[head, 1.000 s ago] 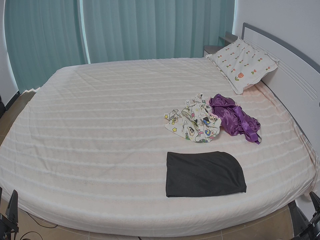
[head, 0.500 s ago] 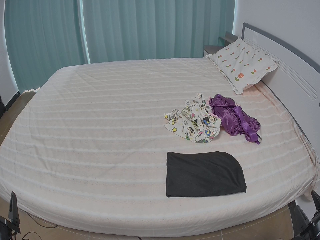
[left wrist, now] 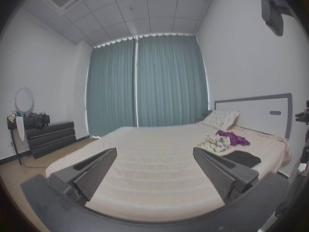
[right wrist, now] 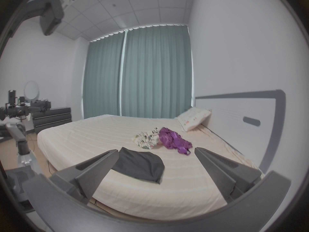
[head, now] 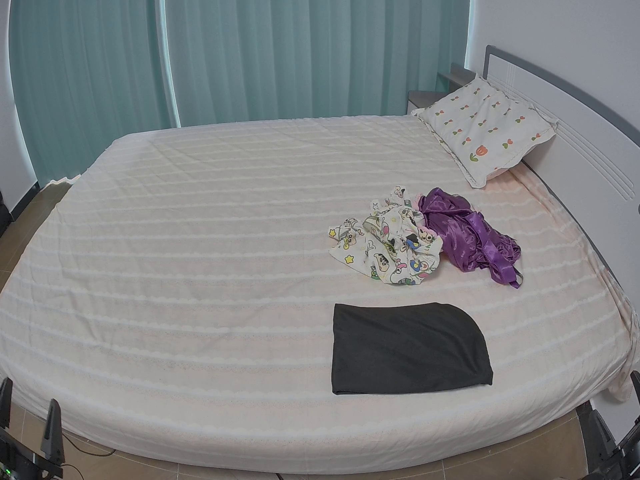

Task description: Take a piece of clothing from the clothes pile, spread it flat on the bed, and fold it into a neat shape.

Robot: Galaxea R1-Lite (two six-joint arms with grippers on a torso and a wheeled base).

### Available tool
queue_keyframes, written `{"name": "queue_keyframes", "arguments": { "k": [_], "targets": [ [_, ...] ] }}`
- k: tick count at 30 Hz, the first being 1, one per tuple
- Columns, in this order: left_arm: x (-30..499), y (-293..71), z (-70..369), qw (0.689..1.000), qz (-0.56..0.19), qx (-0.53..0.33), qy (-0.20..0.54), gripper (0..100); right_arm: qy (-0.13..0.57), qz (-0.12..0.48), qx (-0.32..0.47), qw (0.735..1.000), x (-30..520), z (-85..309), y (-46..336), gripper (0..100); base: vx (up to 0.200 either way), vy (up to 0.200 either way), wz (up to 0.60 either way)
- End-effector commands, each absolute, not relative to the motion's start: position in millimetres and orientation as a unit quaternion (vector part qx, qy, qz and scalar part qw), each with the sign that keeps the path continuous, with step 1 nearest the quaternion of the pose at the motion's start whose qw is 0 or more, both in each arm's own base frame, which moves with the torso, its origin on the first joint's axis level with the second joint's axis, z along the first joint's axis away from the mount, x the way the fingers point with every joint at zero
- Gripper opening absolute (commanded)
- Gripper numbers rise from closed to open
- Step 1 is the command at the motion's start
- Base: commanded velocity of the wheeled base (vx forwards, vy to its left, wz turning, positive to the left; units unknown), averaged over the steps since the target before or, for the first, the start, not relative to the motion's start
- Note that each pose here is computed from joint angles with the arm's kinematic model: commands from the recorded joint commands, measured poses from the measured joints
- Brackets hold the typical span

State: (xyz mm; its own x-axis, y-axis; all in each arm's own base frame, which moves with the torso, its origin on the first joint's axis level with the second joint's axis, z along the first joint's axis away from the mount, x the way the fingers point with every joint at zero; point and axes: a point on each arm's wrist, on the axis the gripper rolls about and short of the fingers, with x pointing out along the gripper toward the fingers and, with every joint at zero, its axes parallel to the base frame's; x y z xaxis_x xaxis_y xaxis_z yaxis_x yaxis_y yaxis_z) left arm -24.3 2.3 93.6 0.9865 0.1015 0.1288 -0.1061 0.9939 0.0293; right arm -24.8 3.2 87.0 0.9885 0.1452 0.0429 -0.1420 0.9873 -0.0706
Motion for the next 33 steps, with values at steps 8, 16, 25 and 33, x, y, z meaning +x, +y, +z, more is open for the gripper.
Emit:
{"name": "queue_keyframes", "arguments": {
  "k": [8,16,25,33],
  "targets": [
    [-23,-1,80,1.000,-0.015,-0.003,-0.021,100,-0.047,0.104,-0.066,0.991,-24,84,5,100,0.000,0.000,0.00],
    [-23,-1,76,1.000,-0.018,0.001,0.003,100,-0.042,0.101,-0.070,0.992,-24,83,4,100,0.000,0.000,0.00],
    [-23,-1,76,1.000,-0.018,0.003,0.001,100,-0.037,0.063,0.019,0.997,-24,84,3,100,0.000,0.000,0.00],
    [-23,-1,76,1.000,-0.015,0.003,0.001,100,-0.037,-0.040,-0.015,0.998,-23,84,-2,100,0.000,0.000,0.00]
  ]
}}
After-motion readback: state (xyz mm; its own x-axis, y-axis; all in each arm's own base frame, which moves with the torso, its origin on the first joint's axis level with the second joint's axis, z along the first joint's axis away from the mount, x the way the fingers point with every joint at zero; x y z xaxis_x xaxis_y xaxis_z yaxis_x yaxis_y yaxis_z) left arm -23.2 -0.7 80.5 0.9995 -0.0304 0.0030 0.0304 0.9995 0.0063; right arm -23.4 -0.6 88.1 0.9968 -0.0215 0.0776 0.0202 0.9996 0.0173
